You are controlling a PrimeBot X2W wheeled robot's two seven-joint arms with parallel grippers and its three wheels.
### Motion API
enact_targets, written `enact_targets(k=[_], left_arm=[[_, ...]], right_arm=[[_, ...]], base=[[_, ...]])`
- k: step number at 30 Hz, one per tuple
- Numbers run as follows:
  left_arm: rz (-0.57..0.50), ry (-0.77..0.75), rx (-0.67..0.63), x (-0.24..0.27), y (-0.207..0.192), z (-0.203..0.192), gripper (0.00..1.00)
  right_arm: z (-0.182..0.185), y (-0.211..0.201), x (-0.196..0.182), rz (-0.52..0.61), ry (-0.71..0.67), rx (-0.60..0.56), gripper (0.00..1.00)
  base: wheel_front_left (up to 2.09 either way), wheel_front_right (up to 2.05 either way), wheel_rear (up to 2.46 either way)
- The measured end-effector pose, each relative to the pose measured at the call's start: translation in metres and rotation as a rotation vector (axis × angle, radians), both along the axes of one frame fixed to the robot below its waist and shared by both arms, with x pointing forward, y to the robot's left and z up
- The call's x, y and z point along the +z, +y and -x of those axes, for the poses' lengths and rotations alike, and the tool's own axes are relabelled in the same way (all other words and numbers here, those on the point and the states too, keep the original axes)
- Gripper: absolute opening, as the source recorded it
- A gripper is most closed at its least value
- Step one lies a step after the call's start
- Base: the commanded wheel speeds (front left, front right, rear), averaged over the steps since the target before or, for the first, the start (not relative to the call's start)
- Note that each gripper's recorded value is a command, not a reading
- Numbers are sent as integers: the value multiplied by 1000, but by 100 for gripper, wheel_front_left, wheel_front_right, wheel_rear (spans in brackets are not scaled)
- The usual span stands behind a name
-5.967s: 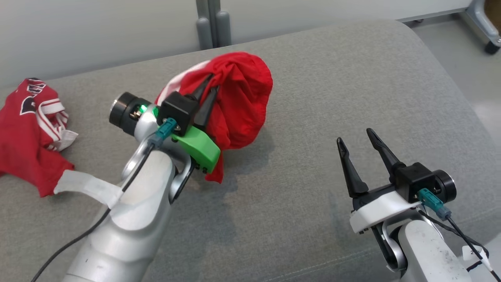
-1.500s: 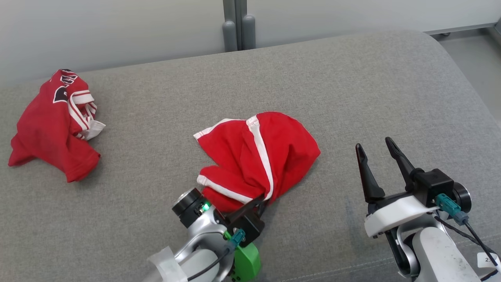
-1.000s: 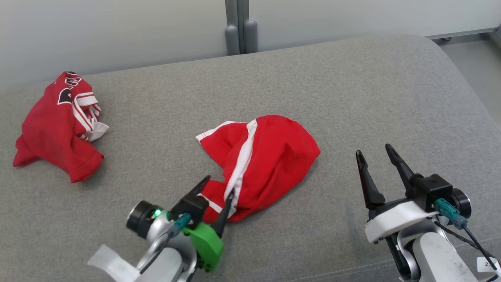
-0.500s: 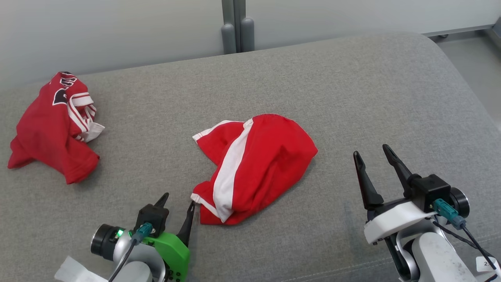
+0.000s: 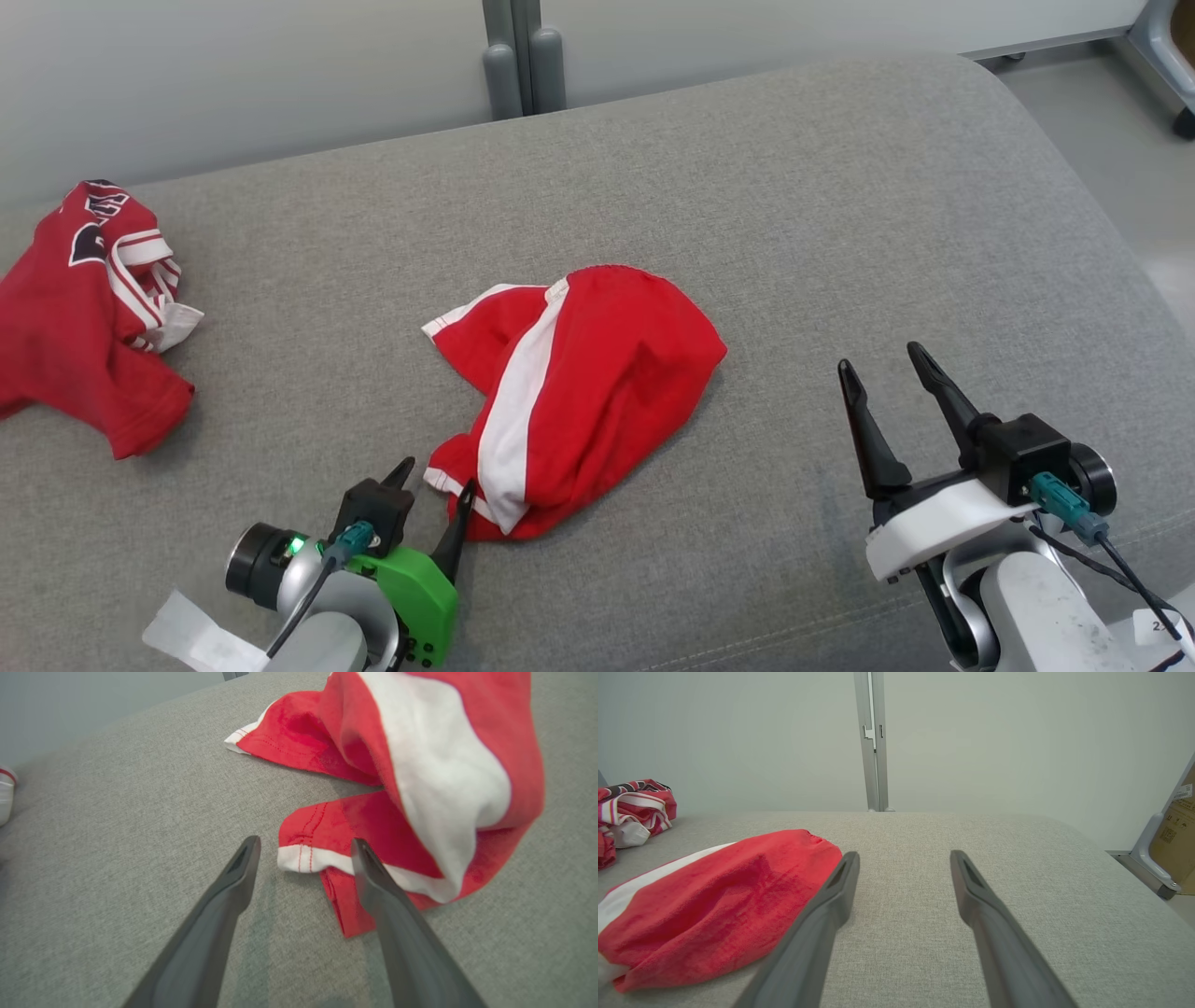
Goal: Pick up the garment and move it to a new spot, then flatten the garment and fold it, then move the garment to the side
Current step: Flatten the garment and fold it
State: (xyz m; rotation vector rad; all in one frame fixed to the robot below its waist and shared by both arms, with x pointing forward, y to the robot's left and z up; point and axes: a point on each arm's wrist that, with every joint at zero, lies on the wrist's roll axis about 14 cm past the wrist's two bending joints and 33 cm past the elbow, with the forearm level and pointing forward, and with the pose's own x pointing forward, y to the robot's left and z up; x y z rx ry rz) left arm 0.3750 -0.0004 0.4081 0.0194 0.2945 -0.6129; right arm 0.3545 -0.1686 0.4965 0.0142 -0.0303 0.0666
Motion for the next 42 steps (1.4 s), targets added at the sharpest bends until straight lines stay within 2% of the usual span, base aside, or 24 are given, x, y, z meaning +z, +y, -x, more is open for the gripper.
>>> enact_targets(k=[13,14,15,17,18,30,36,42], left_arm=[[-17,56,-47,-15,-10,-1,100],[-16,57,-50,-15,-12,-1,78],[-14,59,-51,-15,-13,-1,49],[-15,64,-53,-17,-14,0,20],[-16,66,-53,-18,-13,1,0],[15,68,18,-12,2,-7,0],[29,-35,167,18,40,-38,0],[106,-193,297,77,75,-66,0]], right_arm=[[1,-12,-3,4,12,-37,100],[1,-12,-4,4,13,-38,100],[1,-13,-4,4,14,-39,100],[1,-13,-4,4,15,-42,100],[1,-14,-4,4,15,-43,100],[-4,-15,0,5,-1,-49,100],[-9,-5,4,1,-15,-16,100],[-15,8,9,-1,-32,24,100]], base=[[0,0,0],[0,0,0],[0,0,0],[0,0,0],[0,0,0],[0,0,0],[0,0,0],[0,0,0]])
